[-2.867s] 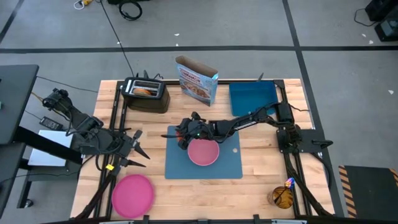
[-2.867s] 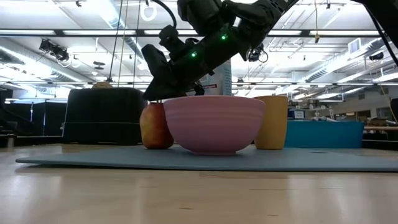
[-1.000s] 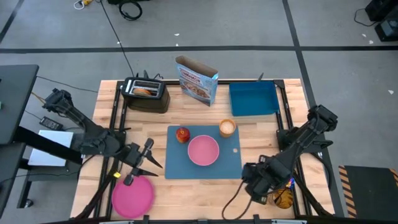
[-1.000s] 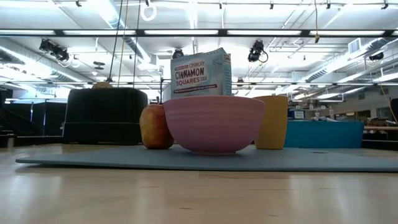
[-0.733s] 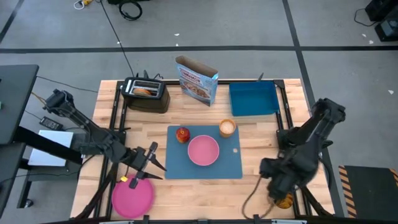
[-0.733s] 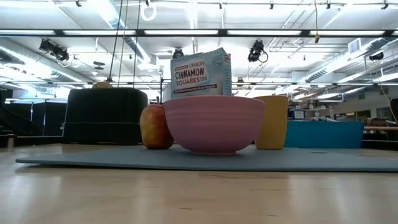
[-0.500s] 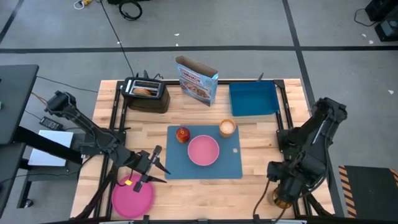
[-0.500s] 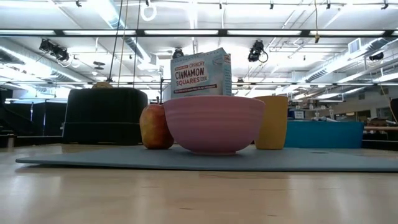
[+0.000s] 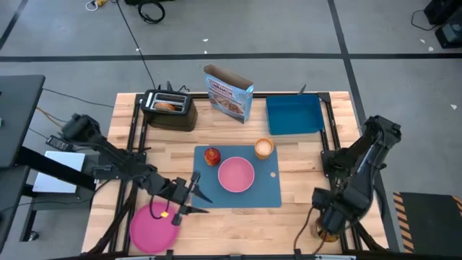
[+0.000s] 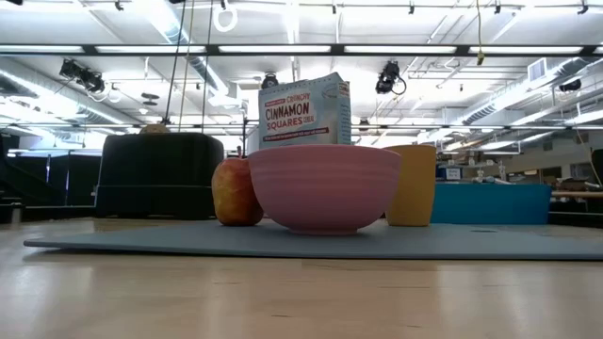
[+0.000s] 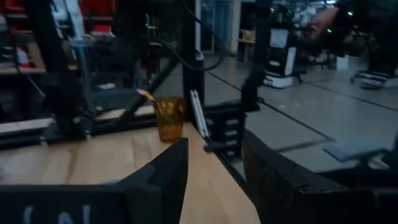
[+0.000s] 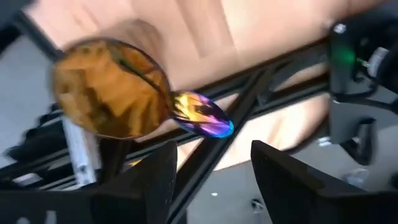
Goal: Arrange a breakfast setting
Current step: Put the violet tablespoon on the blue cutting board to the right of the pink bowl
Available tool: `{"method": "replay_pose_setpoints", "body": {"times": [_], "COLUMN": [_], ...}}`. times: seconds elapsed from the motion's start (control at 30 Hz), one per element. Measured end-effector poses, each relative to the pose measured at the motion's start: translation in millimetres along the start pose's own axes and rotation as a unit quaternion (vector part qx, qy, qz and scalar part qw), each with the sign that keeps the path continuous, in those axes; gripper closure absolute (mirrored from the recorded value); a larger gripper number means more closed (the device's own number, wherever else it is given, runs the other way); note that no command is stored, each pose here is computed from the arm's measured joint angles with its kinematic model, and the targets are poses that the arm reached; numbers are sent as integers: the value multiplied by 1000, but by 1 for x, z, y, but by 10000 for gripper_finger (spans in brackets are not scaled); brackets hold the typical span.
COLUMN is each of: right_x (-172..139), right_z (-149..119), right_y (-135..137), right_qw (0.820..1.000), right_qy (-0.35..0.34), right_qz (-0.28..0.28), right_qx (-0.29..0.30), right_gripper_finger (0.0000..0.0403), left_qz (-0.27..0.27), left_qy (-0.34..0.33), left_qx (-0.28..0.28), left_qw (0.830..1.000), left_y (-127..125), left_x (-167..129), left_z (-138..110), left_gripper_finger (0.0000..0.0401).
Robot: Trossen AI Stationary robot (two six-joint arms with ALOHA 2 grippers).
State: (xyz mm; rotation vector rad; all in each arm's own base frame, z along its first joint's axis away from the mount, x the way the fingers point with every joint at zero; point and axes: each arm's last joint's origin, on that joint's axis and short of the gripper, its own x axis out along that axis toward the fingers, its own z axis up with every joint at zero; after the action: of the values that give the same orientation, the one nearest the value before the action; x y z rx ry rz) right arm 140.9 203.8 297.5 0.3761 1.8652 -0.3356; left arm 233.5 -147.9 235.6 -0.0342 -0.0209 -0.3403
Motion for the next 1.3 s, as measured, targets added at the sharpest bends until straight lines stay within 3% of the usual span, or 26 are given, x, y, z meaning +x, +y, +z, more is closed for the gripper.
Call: {"method": "replay_pose_setpoints", "body": {"times": [0.2, 0.47, 0.87, 1.1, 1.3], "right_x": [-6, 6, 41, 61, 64], "right_z": [11, 2, 3, -2, -6], "right_y": [-27, -69, -98, -106, -100], "right_qw": [999, 984, 950, 954, 946], "right_qy": [0, -20, -59, -17, -6], "right_qz": [46, 172, 306, 298, 320], "right_qx": [22, 49, 5, -22, -55], "right_gripper_finger": [185, 183, 183, 184, 184], "left_qz": [23, 24, 25, 34, 34], "left_qy": [-3, -3, -22, -42, -42], "left_qx": [-7, -7, 12, 23, 8], "left_qw": [1000, 1000, 999, 998, 999], "left_y": [12, 13, 14, 14, 14], "left_x": [5, 5, 2, 2, 2], "left_z": [-3, -3, 5, 9, 9], "left_gripper_finger": [226, 216, 216, 216, 216]}}
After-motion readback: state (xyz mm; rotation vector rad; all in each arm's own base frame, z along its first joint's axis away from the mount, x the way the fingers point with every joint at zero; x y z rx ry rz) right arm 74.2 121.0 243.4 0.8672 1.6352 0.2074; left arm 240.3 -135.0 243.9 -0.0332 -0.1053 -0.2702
